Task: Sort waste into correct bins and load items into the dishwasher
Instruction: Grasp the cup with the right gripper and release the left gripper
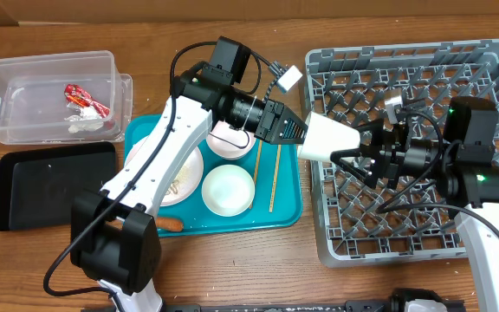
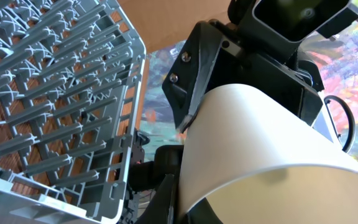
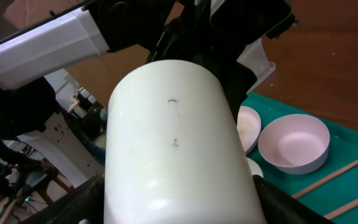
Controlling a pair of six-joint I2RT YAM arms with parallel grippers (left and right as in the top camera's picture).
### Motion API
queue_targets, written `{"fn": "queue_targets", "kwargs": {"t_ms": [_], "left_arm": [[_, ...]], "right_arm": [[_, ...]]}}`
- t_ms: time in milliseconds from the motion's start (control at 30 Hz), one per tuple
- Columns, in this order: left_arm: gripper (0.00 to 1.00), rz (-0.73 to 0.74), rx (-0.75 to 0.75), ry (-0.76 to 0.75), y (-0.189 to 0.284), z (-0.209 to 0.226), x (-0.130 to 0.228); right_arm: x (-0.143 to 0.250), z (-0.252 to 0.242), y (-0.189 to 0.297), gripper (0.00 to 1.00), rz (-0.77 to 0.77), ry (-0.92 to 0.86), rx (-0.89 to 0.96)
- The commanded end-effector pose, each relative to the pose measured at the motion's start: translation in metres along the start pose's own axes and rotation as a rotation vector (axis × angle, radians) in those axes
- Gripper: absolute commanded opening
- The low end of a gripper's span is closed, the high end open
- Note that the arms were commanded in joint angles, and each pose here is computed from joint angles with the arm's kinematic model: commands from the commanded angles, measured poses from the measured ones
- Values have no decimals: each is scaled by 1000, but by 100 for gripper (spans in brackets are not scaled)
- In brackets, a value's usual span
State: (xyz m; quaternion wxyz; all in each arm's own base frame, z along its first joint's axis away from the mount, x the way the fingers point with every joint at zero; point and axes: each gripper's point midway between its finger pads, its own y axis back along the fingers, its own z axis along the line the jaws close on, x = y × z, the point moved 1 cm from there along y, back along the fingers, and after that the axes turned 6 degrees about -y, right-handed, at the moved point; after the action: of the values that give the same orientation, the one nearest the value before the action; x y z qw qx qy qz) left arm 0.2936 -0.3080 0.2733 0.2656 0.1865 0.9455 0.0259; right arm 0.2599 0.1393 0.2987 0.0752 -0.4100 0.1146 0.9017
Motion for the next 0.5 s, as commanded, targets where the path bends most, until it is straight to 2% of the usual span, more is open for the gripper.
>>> {"fn": "queue_targets", "kwargs": {"t_ms": [0, 467], "left_arm": [[4, 9, -13, -1, -4, 3, -1], [4, 8, -12, 3, -4, 3, -2]], "right_arm": [[-9, 5, 1, 76, -9, 46, -2], [-3, 14, -10, 76, 23, 50, -41]]}}
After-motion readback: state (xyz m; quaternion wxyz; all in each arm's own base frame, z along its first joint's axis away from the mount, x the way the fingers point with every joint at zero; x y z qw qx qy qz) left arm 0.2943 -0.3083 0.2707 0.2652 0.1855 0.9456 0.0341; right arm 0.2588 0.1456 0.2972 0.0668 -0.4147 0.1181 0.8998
